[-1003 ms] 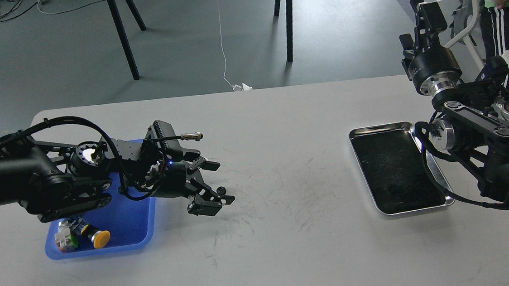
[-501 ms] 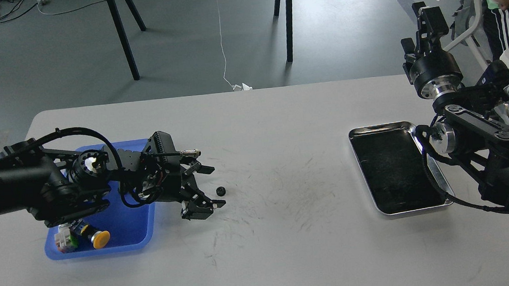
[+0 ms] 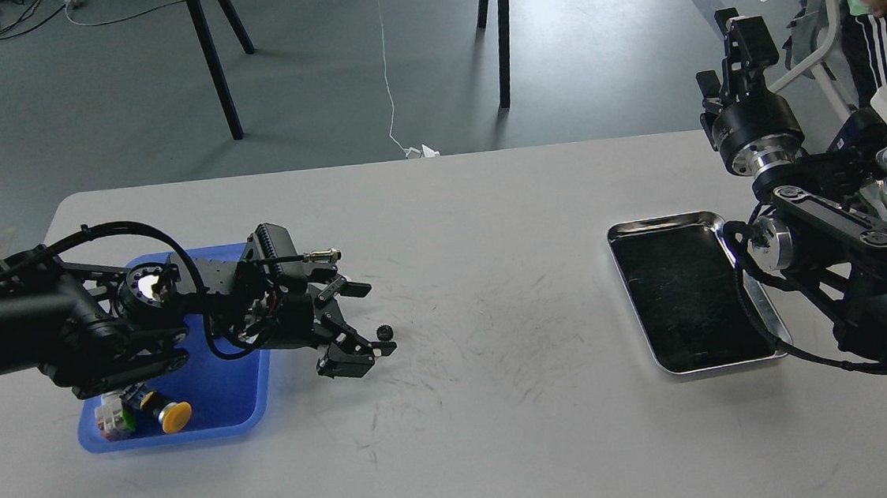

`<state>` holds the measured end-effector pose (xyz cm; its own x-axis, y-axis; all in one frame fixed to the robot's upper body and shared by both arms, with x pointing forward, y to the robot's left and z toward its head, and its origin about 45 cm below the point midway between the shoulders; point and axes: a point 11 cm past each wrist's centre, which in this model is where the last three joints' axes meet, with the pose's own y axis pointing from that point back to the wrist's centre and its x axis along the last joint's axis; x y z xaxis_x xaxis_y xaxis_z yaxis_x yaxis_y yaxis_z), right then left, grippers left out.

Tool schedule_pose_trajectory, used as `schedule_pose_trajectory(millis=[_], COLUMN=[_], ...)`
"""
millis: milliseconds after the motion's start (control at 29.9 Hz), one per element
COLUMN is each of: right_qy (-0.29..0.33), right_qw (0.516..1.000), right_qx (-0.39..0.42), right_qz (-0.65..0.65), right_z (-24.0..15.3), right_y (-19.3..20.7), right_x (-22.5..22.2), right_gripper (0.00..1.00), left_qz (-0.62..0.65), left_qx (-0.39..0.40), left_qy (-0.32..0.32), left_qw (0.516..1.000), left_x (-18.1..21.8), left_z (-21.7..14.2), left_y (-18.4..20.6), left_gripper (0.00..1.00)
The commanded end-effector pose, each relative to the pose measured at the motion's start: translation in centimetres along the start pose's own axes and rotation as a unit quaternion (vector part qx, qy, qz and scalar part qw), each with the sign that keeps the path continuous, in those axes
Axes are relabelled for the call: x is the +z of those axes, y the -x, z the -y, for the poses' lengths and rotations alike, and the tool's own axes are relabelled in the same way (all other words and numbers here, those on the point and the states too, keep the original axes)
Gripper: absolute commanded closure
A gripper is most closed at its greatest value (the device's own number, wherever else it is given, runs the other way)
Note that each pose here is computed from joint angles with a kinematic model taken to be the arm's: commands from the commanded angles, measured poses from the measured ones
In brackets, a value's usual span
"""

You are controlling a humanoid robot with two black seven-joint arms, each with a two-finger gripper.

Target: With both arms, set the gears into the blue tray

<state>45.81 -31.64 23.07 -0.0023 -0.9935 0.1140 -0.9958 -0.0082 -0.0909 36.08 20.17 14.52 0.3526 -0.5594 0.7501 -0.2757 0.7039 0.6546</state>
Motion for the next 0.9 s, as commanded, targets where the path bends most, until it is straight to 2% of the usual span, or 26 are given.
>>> schedule_pose_trajectory(millis=[0, 234, 501, 869], right_qy=[0.0, 0.0, 0.002, 0.006], right_qw=[1.0, 1.0, 1.0, 1.0], right_qx=[-0.001, -0.002, -0.003, -0.006], right_qz=[0.0, 0.0, -0.002, -0.005], right_z=[0.0, 0.0, -0.1, -0.4], right_y=[0.1, 0.1, 0.2, 0.3], right_x=[0.0, 0.0, 0.2, 0.7], right_gripper=[0.05, 0.05, 0.05, 0.05], left_qz=[-0.02, 0.002, 0.012, -0.014], left_qx=[0.003, 0.014, 0.008, 0.038], left_qy=[-0.003, -0.025, -0.05, -0.021], left_qw=[1.0, 1.0, 0.999, 0.999], left_x=[0.0, -1.5, -3.1, -0.9], left_z=[0.0, -0.6, -1.3, 0.0], left_y=[0.0, 0.1, 0.2, -0.7], left_gripper=[0.02, 0.07, 0.06, 0.03])
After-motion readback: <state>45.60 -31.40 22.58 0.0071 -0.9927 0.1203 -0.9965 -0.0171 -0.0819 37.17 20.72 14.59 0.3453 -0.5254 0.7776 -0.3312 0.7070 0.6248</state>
